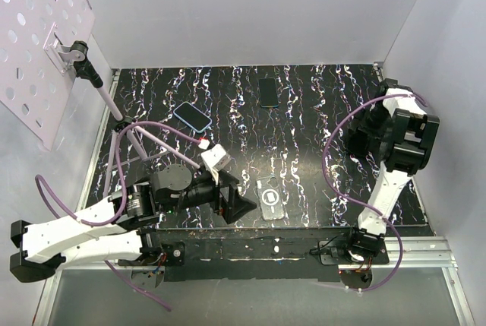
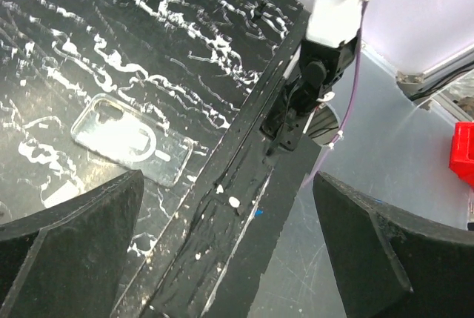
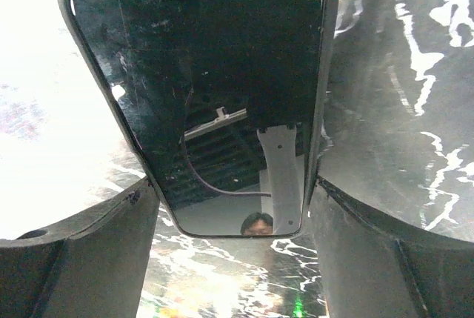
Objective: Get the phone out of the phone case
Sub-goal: Pick up the phone at the center of the board.
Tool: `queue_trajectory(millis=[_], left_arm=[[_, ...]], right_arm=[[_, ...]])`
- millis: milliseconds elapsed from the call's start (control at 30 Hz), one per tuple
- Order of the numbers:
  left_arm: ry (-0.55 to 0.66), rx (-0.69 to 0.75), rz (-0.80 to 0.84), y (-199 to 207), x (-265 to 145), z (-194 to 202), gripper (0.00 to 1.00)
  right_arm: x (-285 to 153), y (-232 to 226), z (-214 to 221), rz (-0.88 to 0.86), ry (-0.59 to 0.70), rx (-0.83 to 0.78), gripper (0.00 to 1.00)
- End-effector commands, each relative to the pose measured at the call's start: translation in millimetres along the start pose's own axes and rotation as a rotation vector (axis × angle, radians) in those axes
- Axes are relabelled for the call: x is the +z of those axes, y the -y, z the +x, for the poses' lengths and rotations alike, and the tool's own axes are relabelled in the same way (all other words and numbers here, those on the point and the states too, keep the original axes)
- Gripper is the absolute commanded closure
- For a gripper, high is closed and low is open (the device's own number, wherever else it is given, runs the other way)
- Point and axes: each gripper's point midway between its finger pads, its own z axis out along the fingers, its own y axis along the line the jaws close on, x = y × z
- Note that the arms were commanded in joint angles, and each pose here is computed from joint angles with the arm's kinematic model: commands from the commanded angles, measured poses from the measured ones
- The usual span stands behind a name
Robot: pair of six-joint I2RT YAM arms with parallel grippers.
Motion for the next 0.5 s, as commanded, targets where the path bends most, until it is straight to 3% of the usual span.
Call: queue_trajectory(millis=[0,67,100,267,467], left_arm=[[-0.052,-0.09,-0.117,-13,-3,0,0.02],[-0.077,-0.127,-0.154,-16,-5,2,0.02],[-0.085,-0.141,-0.163,-17,-5,4,0.02],[-0.036,-0.265,-0.224,-24,-7,1,0.02],[0.01,-0.464,-0.263,-28,5,-2,0.02]], right_arm=[[-21,-45,0,-0.198,0.072,-0.023,0.81],[-27,-59,4,-0.264,0.096,-0.02,0.97],[-29,-65,8,-0.292,0.102,-0.024,0.99],[-39,-86,28,-0.409,0.164,-0.041,0.99],[-67,-115,58,-0.67,0.237,-0.078,0.99]])
